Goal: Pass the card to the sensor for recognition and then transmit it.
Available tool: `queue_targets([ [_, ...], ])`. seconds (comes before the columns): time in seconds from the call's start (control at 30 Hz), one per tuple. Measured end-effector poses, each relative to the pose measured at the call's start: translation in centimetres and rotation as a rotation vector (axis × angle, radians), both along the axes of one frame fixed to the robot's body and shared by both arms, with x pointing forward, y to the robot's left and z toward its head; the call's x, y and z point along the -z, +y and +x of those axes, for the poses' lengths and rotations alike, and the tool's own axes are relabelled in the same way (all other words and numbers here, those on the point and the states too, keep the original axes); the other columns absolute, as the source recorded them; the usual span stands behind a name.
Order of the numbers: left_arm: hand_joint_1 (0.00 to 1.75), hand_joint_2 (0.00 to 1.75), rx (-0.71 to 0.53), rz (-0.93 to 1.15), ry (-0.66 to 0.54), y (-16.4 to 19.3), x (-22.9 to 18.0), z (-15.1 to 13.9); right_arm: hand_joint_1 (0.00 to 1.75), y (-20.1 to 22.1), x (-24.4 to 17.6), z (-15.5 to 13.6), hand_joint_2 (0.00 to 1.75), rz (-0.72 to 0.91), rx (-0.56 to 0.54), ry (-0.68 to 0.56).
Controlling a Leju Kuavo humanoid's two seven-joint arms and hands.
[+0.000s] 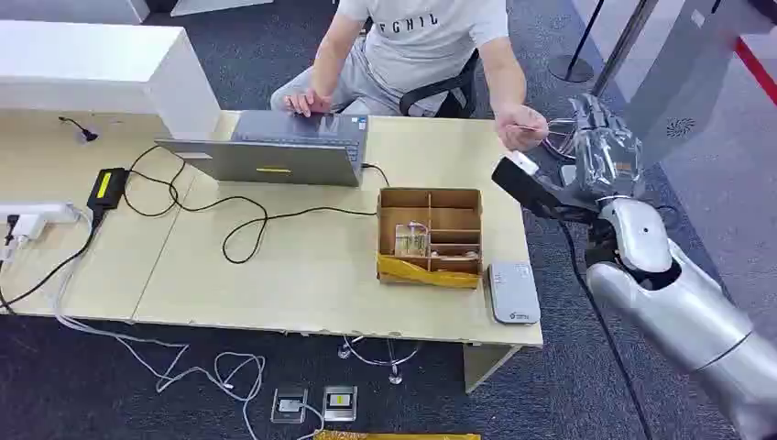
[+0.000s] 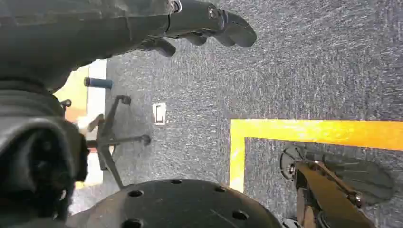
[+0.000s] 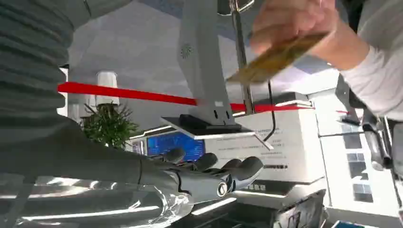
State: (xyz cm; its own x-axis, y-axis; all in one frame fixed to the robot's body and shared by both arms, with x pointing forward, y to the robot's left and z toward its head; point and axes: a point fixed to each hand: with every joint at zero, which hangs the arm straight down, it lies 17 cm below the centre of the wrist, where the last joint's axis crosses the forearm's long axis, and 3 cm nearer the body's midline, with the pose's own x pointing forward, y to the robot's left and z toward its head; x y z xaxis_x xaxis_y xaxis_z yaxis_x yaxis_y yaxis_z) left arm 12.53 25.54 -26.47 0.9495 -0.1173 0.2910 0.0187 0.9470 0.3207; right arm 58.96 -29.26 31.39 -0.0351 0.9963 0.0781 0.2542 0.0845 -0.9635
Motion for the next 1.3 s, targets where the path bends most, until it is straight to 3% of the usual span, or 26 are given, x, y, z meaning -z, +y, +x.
queue_targets([
  [0.5, 0.0, 0.0, -0.009, -0.004, 0.02, 0.0, 0.1, -0.5, 0.0, 1.9, 4.6, 0.9, 1.75, -0.13, 0.006, 0.02],
  [0.53, 0.0, 0.0, -0.008, -0.003, 0.024, 0.0, 0.2, -0.6, 1.55, 1.8, 4.8, 0.9, 1.75, -0.137, 0.01, 0.022],
  [0.57, 0.0, 0.0, -0.008, 0.0, 0.024, 0.1, 0.2, -0.6, 1.75, 1.6, 5.1, 0.9, 1.75, -0.14, 0.016, 0.025],
  [1.03, 0.0, 0.0, 0.034, 0.008, 0.005, -0.3, 0.0, -0.2, 1.75, -1.4, 6.2, 0.2, 1.75, -0.101, 0.096, 0.006],
  [1.3, 0.0, 0.0, 0.092, 0.012, -0.007, -0.9, -0.1, 0.3, 1.75, -5.2, 4.4, -0.4, 1.75, -0.046, 0.159, -0.035],
])
